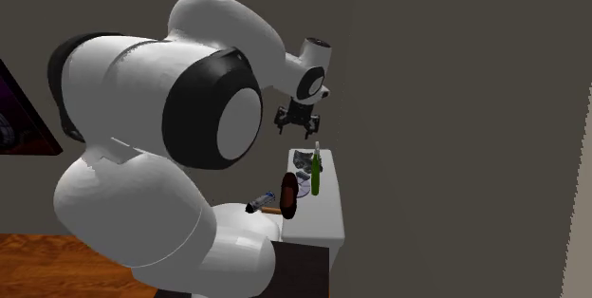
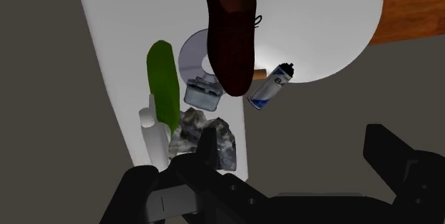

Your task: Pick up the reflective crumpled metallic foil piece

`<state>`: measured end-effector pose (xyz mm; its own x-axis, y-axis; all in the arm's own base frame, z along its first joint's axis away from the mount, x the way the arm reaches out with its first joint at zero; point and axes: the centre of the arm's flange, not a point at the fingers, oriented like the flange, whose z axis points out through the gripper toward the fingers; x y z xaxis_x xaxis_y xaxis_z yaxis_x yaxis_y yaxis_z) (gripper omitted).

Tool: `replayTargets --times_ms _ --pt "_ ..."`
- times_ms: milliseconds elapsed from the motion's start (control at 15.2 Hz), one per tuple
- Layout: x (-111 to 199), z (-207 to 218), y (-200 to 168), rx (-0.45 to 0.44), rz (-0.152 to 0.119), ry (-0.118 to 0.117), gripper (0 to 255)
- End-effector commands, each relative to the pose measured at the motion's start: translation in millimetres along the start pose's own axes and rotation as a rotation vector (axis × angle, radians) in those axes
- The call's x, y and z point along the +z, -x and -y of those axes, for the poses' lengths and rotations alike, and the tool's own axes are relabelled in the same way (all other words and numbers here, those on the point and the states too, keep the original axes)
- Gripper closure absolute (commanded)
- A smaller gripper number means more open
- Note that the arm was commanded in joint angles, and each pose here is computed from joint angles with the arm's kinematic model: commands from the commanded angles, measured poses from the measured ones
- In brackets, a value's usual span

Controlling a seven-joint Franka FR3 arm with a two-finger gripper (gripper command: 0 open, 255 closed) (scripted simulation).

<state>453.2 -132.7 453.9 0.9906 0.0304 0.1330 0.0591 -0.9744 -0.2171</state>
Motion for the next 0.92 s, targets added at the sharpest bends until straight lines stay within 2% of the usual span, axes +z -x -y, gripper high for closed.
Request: replayTargets --times_ms 0,858 --pt "20 -15 -10 -0.013 0.005 -0.008 0" --pt "151 -108 -91 -0.086 0.042 -0.068 0"
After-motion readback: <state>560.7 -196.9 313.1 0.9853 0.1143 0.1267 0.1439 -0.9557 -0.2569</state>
